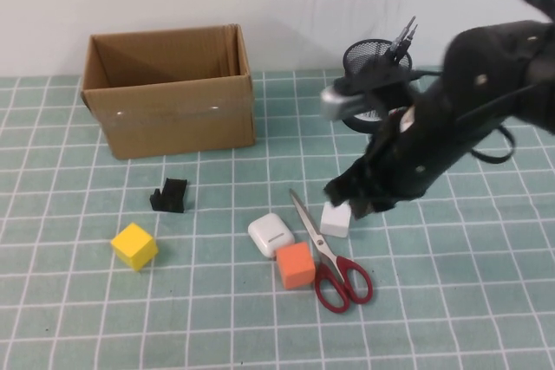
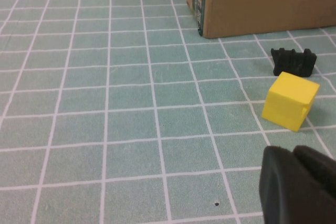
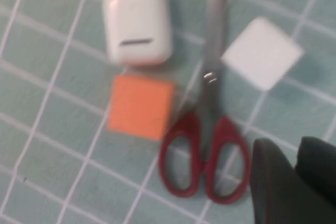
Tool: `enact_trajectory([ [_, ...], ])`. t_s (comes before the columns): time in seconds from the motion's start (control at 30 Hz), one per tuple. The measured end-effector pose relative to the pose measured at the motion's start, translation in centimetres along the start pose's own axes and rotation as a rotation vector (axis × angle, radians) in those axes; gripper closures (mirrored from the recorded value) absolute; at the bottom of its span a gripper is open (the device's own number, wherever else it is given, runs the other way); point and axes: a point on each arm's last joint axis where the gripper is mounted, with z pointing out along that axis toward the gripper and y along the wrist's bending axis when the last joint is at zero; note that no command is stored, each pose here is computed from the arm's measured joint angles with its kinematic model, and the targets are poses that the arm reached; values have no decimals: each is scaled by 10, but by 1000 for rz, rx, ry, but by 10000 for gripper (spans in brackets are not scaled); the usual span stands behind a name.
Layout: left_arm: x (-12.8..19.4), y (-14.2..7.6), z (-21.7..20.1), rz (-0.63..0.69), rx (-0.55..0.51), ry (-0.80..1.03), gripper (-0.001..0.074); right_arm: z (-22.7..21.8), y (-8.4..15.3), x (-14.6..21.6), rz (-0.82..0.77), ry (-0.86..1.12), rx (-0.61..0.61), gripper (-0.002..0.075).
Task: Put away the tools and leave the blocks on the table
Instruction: Pick up the scissors from the table
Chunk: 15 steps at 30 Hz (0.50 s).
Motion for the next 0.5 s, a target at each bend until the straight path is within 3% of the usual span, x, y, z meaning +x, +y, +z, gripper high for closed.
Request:
enact_trajectory([
  [0.13,0,0,0,0,0,0,738,12,13,-4,-51,46,23,664],
  [0.33,0,0,0,0,0,0,738,30,12,-24,-50,59,77,656],
  [0.5,0,0,0,0,0,0,738,46,13,-35,-30,137,63,544],
])
